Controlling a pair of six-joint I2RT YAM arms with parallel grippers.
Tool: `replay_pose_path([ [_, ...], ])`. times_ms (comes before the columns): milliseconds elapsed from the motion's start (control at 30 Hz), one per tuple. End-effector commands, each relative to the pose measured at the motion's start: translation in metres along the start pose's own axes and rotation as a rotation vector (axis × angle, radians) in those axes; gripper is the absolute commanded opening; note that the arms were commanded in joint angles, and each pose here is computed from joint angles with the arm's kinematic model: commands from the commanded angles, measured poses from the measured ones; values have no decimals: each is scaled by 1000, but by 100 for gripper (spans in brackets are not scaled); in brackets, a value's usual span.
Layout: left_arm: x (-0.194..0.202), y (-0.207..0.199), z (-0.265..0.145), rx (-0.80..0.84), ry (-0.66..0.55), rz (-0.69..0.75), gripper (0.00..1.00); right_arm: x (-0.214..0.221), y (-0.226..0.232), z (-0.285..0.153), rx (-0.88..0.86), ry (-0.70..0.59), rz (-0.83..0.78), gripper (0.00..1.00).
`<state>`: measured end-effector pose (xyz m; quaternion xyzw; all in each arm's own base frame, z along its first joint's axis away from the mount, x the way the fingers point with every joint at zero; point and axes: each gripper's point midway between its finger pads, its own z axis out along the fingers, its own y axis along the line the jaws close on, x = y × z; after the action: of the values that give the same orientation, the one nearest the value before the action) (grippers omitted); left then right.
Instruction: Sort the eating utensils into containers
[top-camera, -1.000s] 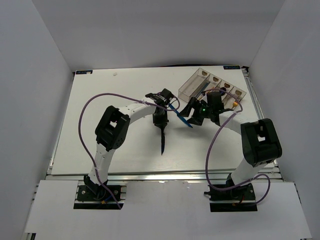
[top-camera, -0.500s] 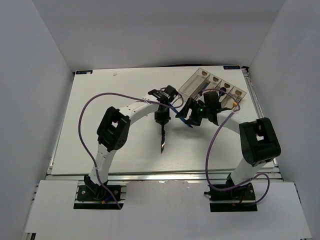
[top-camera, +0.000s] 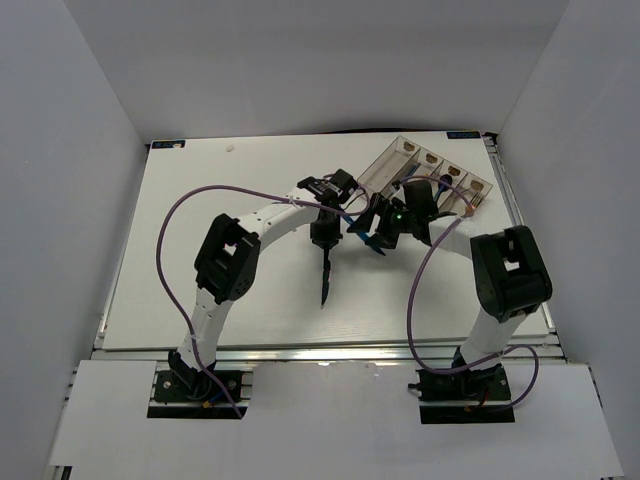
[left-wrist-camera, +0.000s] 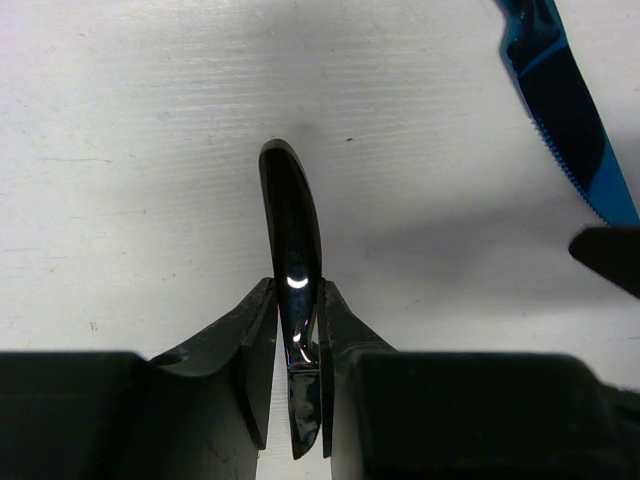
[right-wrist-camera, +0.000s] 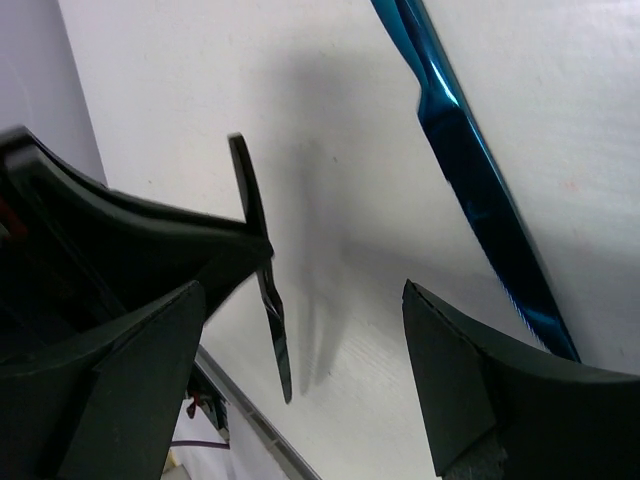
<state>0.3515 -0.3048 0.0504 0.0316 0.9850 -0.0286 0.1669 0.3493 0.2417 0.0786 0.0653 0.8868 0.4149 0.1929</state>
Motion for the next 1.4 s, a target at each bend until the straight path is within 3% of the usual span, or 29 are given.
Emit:
replay_pose_path([
  [0, -10, -20, -22, 93, -34, 6, 0, -24, 26, 10, -108, -14, -44, 83],
  [633, -18, -52, -42, 251, -51, 1, 0, -3, 37, 35, -271, 156, -72, 79],
  [933, -19, -63, -52, 317, -44, -3, 0, -5, 41, 39, -324, 157, -53, 78],
  [1167, -24, -66, -58, 339, -66, -25, 0, -1, 56, 33, -412, 180, -36, 52],
  [1367, -31, -76, -65, 379, -83, -33, 0, 9, 55, 32, -428, 217, -33, 52],
])
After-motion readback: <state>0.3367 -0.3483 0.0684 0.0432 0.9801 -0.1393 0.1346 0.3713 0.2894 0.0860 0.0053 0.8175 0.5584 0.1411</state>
